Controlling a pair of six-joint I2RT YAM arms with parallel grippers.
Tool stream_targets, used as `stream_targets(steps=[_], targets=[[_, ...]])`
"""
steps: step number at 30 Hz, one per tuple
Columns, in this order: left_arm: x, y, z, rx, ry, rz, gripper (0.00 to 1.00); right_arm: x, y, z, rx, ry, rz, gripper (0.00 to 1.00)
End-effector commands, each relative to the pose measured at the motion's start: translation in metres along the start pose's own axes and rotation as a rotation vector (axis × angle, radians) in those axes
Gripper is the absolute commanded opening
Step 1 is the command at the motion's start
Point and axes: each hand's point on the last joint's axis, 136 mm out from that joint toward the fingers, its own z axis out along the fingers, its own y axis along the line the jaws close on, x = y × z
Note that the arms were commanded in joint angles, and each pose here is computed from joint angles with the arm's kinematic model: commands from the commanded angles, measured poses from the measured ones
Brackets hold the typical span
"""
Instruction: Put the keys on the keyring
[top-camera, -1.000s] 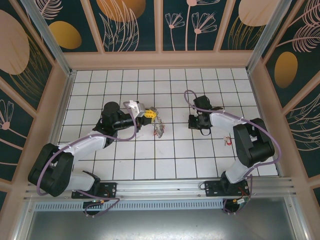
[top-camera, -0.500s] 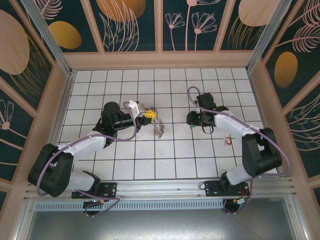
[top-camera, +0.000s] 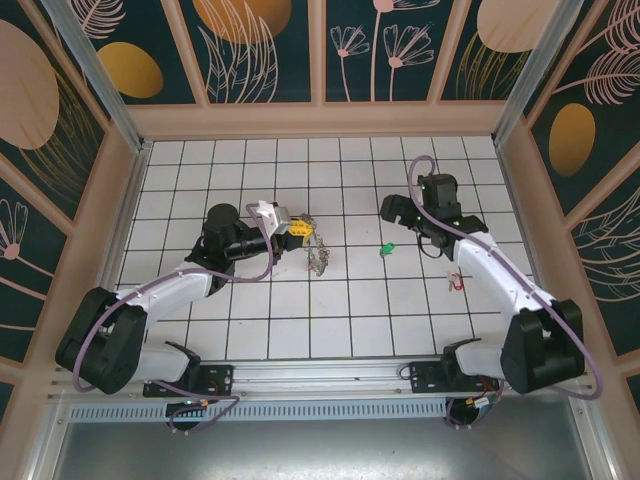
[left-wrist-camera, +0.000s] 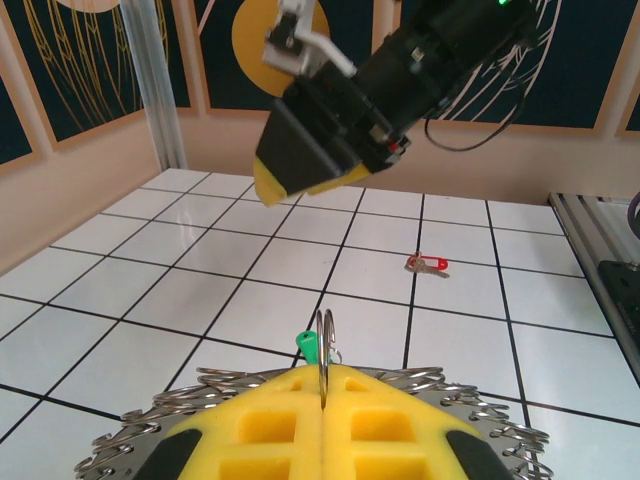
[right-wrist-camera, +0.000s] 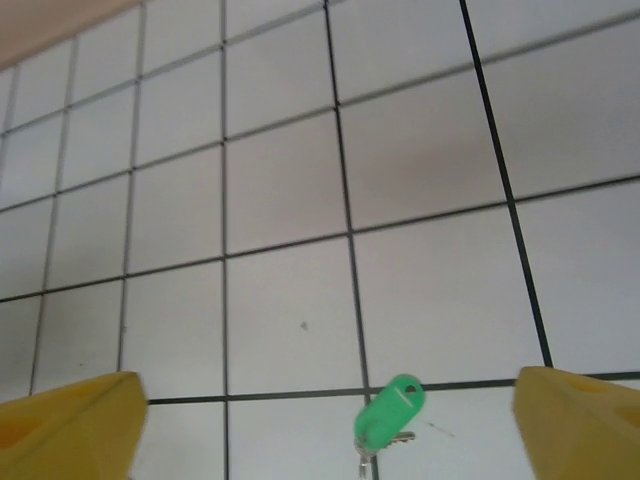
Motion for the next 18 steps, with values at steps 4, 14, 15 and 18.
stream_targets(steps=[4, 14, 15, 18], targets=[[-0.015, -0.004, -0.001, 0.007, -0.044, 0.048, 0.0, 0.06, -0.008, 0.034, 0.044, 0.211, 0.014, 0.55], [-0.014, -0.004, 0.0, 0.01, -0.038, 0.045, 0.0, 0.109, -0.009, 0.056, 0.089, 0.361, 0.009, 0.41], [-0.015, -0.003, 0.0, 0.011, -0.039, 0.046, 0.0, 0.112, -0.008, 0.057, 0.086, 0.372, 0.003, 0.4], [-0.015, -0.004, 0.0, 0.015, -0.04, 0.045, 0.0, 0.117, -0.014, 0.059, 0.135, 0.378, -0.004, 0.39]])
